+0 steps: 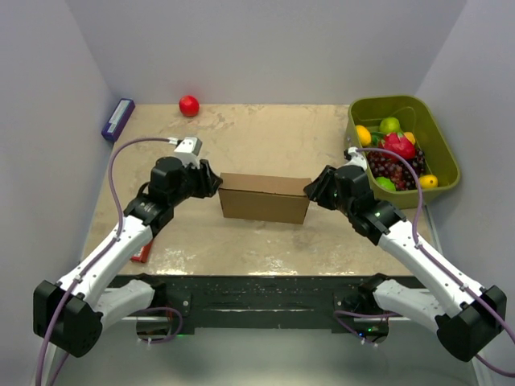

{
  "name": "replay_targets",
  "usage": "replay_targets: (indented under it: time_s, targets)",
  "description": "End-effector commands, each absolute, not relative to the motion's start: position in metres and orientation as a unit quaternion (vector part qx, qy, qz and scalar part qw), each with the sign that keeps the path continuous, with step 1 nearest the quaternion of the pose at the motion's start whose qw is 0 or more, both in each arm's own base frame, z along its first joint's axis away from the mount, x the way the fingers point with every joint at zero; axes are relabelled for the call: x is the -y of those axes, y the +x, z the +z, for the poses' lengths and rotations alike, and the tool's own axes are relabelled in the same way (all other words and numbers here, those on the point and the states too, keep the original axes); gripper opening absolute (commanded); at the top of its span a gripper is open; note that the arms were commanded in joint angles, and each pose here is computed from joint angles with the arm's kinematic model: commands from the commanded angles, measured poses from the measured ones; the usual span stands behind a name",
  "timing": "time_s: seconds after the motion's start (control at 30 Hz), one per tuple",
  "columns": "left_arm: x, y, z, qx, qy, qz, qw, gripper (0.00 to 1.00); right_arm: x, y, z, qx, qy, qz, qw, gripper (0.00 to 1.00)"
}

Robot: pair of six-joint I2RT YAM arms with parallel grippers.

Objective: Fold the paper box

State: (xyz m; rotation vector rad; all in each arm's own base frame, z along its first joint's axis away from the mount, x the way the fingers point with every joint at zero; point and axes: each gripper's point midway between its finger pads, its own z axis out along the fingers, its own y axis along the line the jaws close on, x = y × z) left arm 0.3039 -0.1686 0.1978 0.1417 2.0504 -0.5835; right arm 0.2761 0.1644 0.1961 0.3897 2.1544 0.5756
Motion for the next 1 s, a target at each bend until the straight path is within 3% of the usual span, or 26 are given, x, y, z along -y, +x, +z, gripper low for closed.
replay_targets:
  time_s: [0.0, 0.37, 0.6, 0.97]
  targets:
    - [0.159, 0.277, 0.146, -0.878, 0.033, -0.234, 0.417, 0.42, -0.143, 0.257, 0.155, -0.897, 0.150, 0.161, 0.384, 0.41]
    - [0.155, 0.253, 0.088, -0.895, 0.016, -0.245, 0.372, 0.35, -0.152, 0.260, 0.163, -0.896, 0.131, 0.180, 0.385, 0.42]
    - [0.157, 0.254, 0.080, -0.898, 0.024, -0.246, 0.364, 0.31, -0.160, 0.269, 0.208, -0.881, 0.113, 0.207, 0.410, 0.46]
    - [0.157, 0.254, 0.081, -0.899, 0.029, -0.244, 0.362, 0.29, -0.148, 0.267, 0.224, -0.874, 0.123, 0.203, 0.424, 0.46]
